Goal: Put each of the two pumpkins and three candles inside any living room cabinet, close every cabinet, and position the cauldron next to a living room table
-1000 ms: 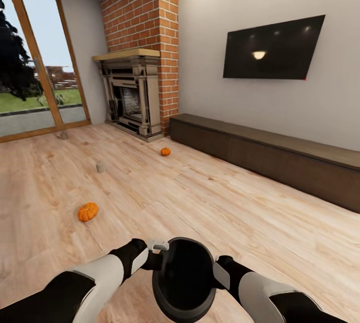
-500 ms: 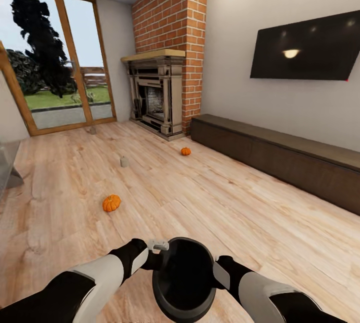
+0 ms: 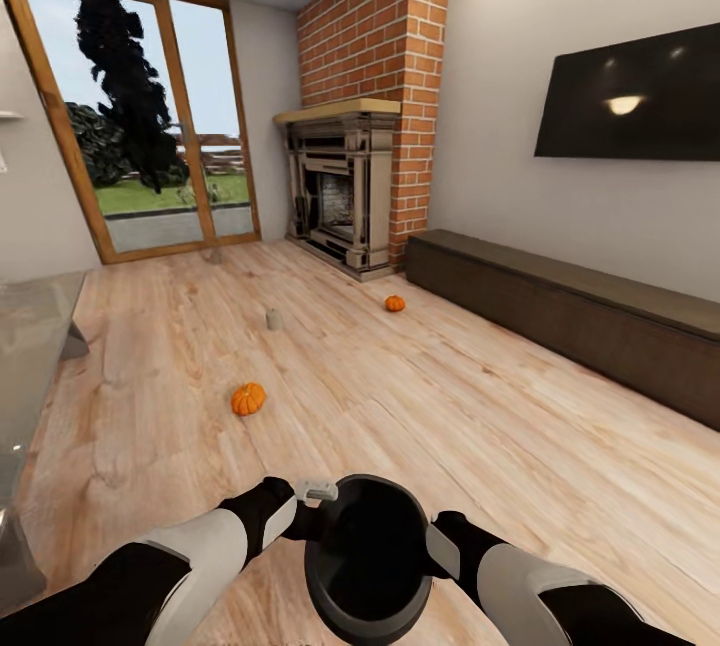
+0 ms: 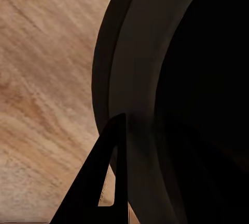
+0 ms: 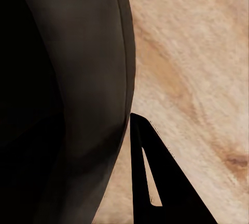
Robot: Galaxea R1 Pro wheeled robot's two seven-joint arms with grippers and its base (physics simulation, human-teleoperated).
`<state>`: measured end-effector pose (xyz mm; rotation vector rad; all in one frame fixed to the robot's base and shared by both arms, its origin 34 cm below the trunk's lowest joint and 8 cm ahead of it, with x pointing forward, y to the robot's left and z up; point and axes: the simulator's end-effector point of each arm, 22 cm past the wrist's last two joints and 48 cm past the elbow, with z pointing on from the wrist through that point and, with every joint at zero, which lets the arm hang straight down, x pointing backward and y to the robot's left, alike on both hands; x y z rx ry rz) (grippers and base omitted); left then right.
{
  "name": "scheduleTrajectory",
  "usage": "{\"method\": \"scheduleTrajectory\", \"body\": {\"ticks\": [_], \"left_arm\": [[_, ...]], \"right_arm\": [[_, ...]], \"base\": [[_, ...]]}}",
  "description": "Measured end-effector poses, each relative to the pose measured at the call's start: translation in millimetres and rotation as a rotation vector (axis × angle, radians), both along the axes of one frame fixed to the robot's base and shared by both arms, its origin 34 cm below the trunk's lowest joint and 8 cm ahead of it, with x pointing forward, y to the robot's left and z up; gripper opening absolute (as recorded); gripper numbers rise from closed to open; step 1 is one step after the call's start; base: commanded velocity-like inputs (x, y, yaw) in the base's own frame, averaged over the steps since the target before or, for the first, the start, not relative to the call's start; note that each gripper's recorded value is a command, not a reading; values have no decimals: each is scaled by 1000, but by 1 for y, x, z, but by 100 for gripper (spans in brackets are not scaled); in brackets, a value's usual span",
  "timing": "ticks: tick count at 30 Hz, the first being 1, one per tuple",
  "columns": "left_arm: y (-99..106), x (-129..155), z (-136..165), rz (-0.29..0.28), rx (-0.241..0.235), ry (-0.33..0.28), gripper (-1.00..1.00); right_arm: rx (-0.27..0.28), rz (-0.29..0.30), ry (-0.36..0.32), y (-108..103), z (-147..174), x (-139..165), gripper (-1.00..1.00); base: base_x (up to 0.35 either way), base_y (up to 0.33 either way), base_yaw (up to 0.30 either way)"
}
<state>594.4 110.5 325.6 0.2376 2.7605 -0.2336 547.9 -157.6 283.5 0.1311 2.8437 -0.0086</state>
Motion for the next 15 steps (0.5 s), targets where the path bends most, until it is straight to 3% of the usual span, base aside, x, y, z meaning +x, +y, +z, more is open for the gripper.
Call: {"method": "scheduleTrajectory", "body": {"ticks": [15], "left_arm": [[0,0,0,0,0,0,-100]], "right_arm": [[0,0,0,0,0,0,-100]], "base": [[0,0,293]]}}
